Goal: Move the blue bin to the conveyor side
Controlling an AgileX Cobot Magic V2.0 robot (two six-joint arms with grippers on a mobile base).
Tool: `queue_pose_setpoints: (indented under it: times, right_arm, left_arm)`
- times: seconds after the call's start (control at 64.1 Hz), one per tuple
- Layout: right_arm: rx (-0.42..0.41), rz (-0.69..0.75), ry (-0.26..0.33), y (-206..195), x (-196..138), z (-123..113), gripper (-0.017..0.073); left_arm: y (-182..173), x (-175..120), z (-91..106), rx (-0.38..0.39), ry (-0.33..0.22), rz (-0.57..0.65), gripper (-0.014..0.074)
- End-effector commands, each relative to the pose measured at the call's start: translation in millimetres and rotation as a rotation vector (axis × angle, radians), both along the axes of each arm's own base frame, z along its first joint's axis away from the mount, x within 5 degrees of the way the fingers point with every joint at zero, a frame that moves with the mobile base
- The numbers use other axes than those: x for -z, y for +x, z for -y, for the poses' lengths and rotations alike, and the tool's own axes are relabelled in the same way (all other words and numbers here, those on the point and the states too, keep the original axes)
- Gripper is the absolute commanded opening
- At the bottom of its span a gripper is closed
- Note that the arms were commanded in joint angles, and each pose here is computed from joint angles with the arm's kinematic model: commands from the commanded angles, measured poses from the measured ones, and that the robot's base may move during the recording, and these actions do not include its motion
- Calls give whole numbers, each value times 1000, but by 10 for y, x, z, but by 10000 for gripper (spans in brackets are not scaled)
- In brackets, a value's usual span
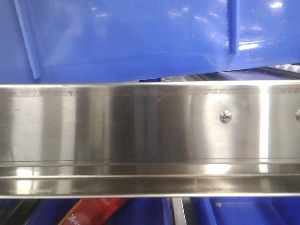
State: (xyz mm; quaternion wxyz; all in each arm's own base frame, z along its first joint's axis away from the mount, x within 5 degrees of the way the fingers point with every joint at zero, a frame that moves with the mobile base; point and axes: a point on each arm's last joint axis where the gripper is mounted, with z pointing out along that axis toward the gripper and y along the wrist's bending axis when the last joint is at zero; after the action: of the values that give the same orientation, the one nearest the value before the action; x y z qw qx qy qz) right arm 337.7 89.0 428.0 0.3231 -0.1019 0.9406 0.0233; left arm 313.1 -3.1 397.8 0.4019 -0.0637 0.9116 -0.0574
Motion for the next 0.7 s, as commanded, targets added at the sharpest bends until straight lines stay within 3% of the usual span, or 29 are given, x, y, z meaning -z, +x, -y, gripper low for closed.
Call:
queue_pose_setpoints:
  times: [0.0,0.686]
  right_arm:
    - [-5,9,-6,5,-3,-1,-79]
    - [-5,10,-7,5,-3,0,-79]
  left_arm:
    - [38,45,8,-3,-11,-28,377]
    - [148,226,11,0,-15,-109,345]
